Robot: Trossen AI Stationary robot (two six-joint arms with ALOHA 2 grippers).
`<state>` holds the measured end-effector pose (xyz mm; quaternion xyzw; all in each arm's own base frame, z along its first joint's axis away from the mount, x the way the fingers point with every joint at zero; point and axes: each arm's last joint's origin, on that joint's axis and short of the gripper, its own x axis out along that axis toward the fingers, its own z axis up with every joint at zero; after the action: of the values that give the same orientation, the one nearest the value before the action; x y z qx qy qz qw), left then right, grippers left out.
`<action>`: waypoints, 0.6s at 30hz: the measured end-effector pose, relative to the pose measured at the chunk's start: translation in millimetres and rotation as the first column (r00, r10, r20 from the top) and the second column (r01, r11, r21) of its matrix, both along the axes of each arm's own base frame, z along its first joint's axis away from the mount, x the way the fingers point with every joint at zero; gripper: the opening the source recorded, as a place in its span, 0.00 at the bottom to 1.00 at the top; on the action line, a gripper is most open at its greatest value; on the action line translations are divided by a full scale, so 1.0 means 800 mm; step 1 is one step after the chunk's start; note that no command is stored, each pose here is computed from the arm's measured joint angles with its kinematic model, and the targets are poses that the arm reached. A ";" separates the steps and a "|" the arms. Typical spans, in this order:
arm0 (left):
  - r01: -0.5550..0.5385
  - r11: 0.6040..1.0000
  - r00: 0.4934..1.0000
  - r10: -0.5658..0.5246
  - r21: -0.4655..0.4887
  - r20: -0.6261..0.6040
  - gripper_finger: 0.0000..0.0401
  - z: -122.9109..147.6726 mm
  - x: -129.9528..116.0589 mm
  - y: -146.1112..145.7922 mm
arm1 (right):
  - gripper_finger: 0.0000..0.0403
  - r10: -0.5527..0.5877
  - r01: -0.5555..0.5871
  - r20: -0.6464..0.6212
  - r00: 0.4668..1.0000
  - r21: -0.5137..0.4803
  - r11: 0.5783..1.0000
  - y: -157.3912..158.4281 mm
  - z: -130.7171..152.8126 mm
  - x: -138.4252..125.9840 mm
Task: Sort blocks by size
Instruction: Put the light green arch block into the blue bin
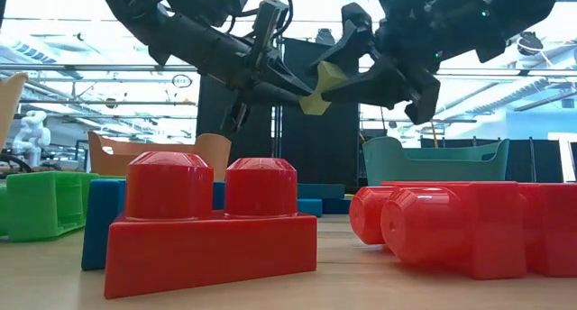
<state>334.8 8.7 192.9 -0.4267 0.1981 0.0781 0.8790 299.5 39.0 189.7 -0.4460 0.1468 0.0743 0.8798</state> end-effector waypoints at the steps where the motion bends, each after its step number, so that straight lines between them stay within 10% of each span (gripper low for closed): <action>1: 0.004 1.000 1.000 -0.004 -0.001 0.004 0.04 0.001 0.000 0.000 | 0.53 -0.002 0.002 0.006 1.000 -0.006 1.000 0.000 0.001 0.001; 18: 0.065 0.996 0.998 -0.066 0.060 0.008 0.13 0.001 0.000 -0.001 | 0.28 -0.033 0.033 0.008 0.999 0.005 0.999 -0.001 0.002 0.001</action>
<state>334.9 7.9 193.5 -0.3939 0.2052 0.0530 0.8944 300.2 38.4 190.9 -0.4416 0.1505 0.0582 0.8826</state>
